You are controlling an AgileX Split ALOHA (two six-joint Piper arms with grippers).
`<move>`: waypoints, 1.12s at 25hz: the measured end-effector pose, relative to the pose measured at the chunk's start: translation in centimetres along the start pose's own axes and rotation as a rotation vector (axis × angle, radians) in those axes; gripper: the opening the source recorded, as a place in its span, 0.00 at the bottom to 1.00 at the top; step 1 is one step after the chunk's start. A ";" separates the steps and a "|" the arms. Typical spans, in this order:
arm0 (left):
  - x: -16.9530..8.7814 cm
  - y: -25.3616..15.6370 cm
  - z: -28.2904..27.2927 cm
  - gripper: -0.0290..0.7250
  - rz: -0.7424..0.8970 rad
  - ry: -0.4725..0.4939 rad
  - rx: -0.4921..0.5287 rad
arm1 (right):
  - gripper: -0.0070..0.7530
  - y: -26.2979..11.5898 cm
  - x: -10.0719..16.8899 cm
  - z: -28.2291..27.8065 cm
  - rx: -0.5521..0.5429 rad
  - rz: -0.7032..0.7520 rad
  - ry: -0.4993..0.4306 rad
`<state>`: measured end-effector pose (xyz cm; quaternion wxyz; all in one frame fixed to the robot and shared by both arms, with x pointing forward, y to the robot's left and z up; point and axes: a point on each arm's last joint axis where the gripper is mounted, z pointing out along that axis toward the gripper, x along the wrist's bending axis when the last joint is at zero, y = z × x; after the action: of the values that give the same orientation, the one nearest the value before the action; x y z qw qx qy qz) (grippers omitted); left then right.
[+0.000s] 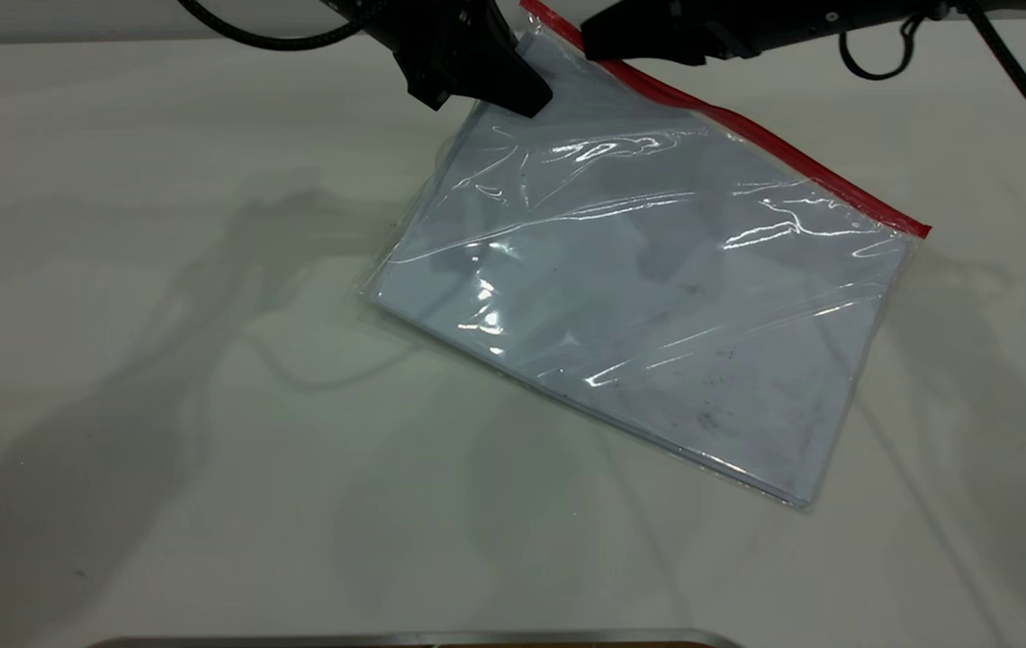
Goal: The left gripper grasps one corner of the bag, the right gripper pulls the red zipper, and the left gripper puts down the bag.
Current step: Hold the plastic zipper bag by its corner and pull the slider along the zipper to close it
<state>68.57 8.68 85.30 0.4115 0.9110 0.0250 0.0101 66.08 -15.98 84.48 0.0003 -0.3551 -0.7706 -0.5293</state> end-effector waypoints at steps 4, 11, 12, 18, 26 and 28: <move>0.0 0.3 -0.2 0.11 0.005 0.006 -0.002 | 0.55 -0.8 -0.2 0.7 0.012 0.012 0.012; 0.0 0.5 -0.6 0.11 0.030 0.006 0.016 | 0.34 -0.9 -0.1 0.9 0.000 0.022 0.033; 0.0 0.4 -0.6 0.11 0.032 0.005 0.018 | 0.30 -1.0 -0.1 0.9 0.000 0.023 0.035; -0.1 0.4 -0.6 0.11 0.035 -0.004 0.022 | 0.07 -0.9 0.1 0.9 -0.009 0.004 0.056; 0.0 0.2 -1.3 0.11 -0.045 -0.030 0.010 | 0.05 -0.9 0.2 0.9 -0.012 -0.010 0.078; 0.1 0.2 -1.9 0.11 -0.060 -0.037 -0.001 | 0.05 -0.8 0.3 0.9 -0.019 -0.010 0.086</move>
<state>68.58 10.00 86.73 0.4123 0.9098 0.0445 -0.0192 65.76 -15.26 83.57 0.0274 -0.3283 -0.7664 -0.5515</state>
